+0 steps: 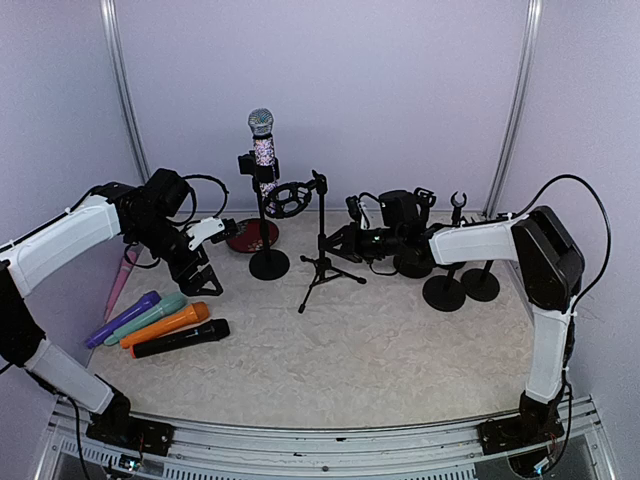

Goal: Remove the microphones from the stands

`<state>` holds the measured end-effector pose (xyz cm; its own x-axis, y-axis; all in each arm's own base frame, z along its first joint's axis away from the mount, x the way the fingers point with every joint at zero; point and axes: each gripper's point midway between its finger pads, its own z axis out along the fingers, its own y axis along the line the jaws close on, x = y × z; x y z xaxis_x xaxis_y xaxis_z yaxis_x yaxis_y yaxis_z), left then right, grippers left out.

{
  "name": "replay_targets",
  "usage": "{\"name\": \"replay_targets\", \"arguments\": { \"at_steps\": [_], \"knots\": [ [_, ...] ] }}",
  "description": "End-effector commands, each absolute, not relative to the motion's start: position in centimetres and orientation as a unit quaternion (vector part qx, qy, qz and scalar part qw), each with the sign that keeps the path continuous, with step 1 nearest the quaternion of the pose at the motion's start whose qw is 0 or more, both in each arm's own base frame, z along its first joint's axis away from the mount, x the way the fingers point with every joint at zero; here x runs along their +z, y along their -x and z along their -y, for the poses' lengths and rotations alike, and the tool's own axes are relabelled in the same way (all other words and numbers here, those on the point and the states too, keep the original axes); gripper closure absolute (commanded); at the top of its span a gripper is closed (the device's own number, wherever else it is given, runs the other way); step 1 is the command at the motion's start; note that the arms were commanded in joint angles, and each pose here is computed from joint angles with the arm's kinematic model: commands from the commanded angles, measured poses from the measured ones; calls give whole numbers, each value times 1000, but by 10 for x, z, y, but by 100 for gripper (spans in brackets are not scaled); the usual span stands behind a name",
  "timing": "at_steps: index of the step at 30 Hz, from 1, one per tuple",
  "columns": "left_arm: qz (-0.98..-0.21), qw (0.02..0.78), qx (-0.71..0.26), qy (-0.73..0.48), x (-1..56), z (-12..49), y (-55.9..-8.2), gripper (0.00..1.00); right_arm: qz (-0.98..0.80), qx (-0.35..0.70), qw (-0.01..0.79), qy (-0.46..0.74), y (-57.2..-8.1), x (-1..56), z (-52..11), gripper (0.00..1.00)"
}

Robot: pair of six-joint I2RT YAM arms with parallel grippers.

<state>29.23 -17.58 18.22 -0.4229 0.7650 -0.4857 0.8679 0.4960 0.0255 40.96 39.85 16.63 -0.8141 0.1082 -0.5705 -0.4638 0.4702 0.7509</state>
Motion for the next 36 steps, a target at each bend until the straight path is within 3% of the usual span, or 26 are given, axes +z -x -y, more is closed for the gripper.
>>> {"name": "replay_targets", "arguments": {
  "at_steps": [1,16,36],
  "knots": [
    [-823,255,-119,-493,196,201,-314,1,-813,481,306,117,-413,174,-398,100],
    [-795,274,-182,-510,229,270,-348,4,-843,366,346,187,-409,167,-394,100],
    [-787,268,-201,-518,232,272,-334,4,-831,149,438,308,-398,173,-393,100]
  ]
}}
